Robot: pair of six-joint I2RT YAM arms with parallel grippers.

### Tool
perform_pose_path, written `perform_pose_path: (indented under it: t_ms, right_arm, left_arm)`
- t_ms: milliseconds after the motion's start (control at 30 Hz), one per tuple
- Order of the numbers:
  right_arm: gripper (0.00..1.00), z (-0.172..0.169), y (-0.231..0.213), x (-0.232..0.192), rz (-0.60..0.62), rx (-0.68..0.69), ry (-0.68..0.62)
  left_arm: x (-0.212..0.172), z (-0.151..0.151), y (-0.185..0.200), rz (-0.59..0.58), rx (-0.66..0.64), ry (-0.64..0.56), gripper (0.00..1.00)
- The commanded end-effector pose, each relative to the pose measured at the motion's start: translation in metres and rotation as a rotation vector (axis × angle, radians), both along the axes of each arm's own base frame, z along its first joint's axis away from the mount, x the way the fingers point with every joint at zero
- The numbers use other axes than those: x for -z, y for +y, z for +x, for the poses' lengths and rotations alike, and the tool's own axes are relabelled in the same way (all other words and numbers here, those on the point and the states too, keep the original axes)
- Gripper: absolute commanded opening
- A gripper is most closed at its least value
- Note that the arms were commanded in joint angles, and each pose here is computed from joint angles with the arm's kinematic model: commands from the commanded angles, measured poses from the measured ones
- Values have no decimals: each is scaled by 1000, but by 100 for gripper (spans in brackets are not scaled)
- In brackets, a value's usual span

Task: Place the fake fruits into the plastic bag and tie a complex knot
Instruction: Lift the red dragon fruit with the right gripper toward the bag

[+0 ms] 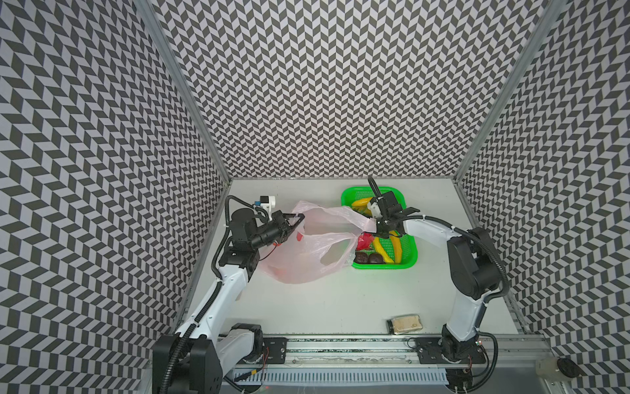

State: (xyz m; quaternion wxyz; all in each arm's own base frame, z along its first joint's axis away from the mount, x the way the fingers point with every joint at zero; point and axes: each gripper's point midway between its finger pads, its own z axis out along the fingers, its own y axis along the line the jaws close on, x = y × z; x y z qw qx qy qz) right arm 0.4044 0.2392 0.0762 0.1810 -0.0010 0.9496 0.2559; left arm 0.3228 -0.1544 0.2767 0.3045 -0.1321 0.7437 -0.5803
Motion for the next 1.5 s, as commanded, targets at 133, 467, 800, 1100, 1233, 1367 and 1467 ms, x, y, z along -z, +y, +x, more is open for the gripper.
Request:
perform_pose_path:
  t_ms: [133,467,800,1100,1233,1367,1467]
  right_arm:
    - [97,-20,-16,64,-149,-9,121]
    - [76,-11,-12,-14,92,-21,-11]
    - [71,-12,-56,-74,225,41,-187]
    - [70,-25,-78,-105,356,45,-315]
    - [70,-38,-92,-128,357,67,-410]
    - [69,-52,-110,-144,375,123,-478]
    - [69,-63,-118,-157,366,140,-536]
  left_arm:
    - [-12,-2,0,-8,12,-52,0]
    - [-12,-2,1,-1,10,-50,0]
    - [-12,-2,1,1,8,-46,0]
    - [-10,-2,3,16,1,-35,0]
    - [-6,-3,3,21,-1,-25,0]
    - [-3,-3,3,24,2,-19,0]
    - [-2,-2,3,27,4,-15,0]
